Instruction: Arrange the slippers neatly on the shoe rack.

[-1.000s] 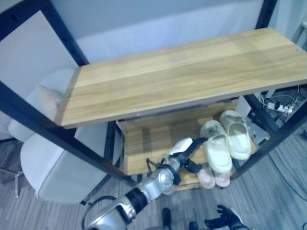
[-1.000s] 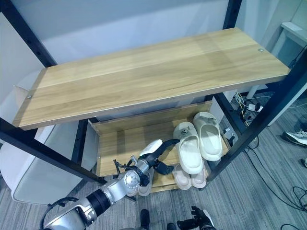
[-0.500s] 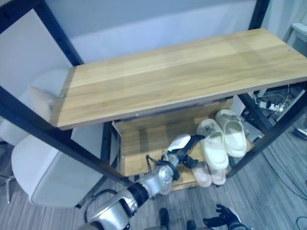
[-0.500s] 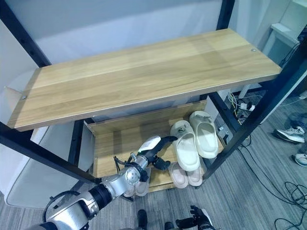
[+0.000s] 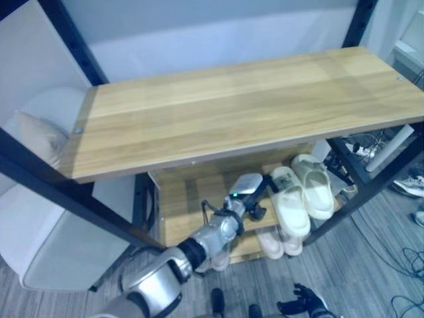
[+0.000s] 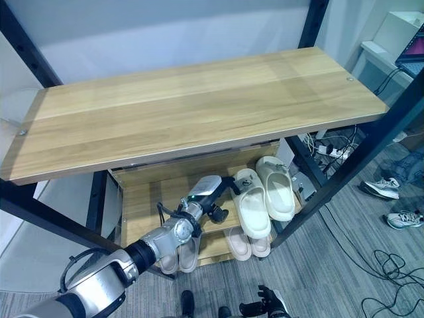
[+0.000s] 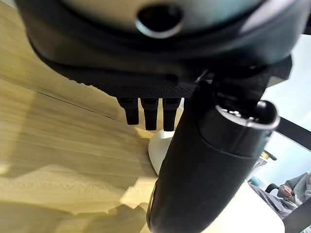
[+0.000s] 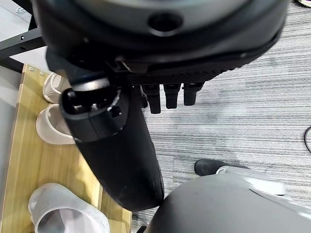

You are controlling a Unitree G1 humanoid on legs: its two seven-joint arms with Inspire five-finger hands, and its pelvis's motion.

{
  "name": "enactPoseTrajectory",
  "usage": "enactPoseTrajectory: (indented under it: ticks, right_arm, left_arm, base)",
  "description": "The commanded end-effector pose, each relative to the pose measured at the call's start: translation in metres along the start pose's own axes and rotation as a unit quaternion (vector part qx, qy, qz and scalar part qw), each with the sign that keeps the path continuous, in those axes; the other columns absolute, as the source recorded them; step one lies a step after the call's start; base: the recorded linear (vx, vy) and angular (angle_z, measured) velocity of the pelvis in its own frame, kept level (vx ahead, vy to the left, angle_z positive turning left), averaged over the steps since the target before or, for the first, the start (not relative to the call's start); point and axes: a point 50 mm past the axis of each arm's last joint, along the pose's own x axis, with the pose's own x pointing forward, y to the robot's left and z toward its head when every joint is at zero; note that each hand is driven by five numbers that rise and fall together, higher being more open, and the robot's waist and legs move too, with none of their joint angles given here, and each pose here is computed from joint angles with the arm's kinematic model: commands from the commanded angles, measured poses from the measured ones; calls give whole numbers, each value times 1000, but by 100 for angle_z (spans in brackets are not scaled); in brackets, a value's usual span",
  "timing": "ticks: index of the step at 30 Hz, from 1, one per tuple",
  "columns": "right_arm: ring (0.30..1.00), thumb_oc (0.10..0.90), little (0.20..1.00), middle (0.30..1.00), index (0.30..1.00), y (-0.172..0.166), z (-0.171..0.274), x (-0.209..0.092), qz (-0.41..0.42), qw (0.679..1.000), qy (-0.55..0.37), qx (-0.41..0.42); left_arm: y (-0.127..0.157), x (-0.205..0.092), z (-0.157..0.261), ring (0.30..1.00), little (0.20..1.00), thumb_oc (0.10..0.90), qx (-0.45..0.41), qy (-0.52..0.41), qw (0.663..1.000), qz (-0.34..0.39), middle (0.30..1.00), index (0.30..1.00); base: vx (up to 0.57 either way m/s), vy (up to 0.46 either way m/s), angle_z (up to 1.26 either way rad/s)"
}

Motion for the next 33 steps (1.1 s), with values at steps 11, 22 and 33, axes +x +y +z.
enactPoseTrajectory:
  ticks: [11,22,33]
  right_arm:
    - [900,800,900,900,900,15,-10,-7,38,999,-6,-17]
    - [900,800,900,900,900,16,-29,-10,34,999,34,-6]
    - [900,800,900,900,900,24,-27,-14,45,999,19,-3]
  left_arm:
    - [102,24,35,900,900,800,39,-93,986,133,900,900]
    - [101,-3,16,900,900,800,15,-93,986,139,900,900]
    - [106,-31,44,900,900,800,-114,-187,965,142,900,900]
  base:
    - [-10,-1,2]
    - [-19,-2,19]
    - [-55,-39,11]
